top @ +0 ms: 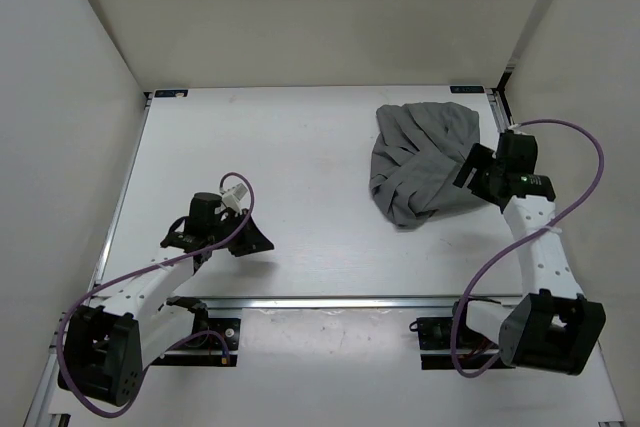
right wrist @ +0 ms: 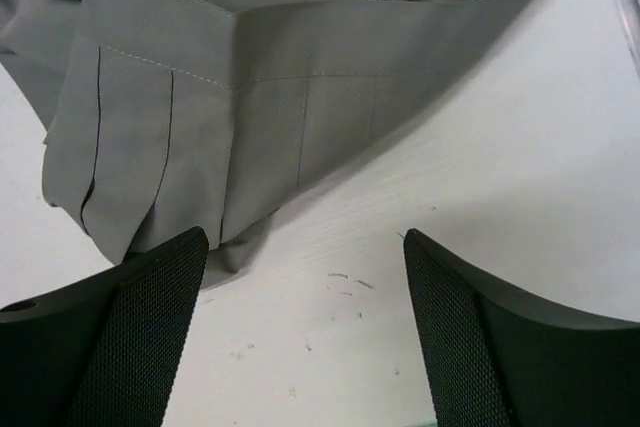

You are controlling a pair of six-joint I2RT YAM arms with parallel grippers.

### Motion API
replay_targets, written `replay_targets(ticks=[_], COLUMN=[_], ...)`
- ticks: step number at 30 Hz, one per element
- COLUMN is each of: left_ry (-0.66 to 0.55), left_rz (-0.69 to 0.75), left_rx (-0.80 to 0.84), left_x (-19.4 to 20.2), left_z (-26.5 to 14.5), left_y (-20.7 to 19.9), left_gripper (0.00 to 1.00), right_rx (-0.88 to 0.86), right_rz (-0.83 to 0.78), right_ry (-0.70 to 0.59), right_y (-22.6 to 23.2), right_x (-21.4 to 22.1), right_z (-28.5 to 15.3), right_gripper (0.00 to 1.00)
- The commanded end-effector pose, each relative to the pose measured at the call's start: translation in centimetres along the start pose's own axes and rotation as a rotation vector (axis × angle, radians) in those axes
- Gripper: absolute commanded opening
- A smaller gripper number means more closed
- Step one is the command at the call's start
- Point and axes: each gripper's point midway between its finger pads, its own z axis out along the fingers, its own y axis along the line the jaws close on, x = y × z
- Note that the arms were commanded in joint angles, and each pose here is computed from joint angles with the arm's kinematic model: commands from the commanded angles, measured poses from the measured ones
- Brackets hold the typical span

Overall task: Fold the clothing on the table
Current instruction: Flatten the skirt out

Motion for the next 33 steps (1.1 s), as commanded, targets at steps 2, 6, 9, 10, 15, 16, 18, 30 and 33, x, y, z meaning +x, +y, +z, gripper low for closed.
replay_targets(ticks=[2, 6, 9, 10, 15, 16, 18, 30, 33], left_ry=[-0.025, -0.026, -0.03, -0.04, -0.039, -0.038, -0.036, -0.037, -0.038], left_rz=[0.055, 0.058, 0.047, 0.055, 0.05, 0.048, 0.054, 0.031, 0.018], left_rx=[0.036, 0.055, 0.042, 0.05, 0.047, 0.047, 0.055, 0.059, 0.056], left_x=[-1.0, -0.8, -0.7, -1.0, -0.9, -0.9, -1.0, -0.7, -0.7], left_z=[-0.4, -0.3, -0.3, -0.4, -0.5, -0.4, -0.4, -0.3, -0.3], left_y=[-1.4, -1.5, -1.1, -1.4, -1.2, -1.2, -1.5, -1.0, -0.8], left_gripper=[0.14, 0.09, 0.05, 0.05, 0.03, 0.04, 0.03, 0.04, 0.03], right_rx=[-0.169, -0.207, -0.218, -0.225, -0.241, -0.239, -0.238, -0.186, -0.211], right_rz=[0.003, 0.12, 0.15, 0.15, 0.179, 0.182, 0.177, 0.155, 0.146], right_ry=[-0.025, 0.021, 0.01, 0.034, 0.072, 0.076, 0.054, 0.114, 0.092], right_y=[3.1, 3.7, 4.3, 4.5, 5.4, 5.5, 5.5, 5.3, 6.1], right_x=[-3.6, -4.5, -5.1, -4.6, -4.4, -4.1, -4.3, -1.7, -2.1], right_z=[1.5, 4.4, 6.2, 6.8, 8.3, 8.4, 8.7, 12.4, 11.8], right_gripper=[0.8, 0.73, 0.7, 0.68, 0.65, 0.65, 0.64, 0.4, 0.0])
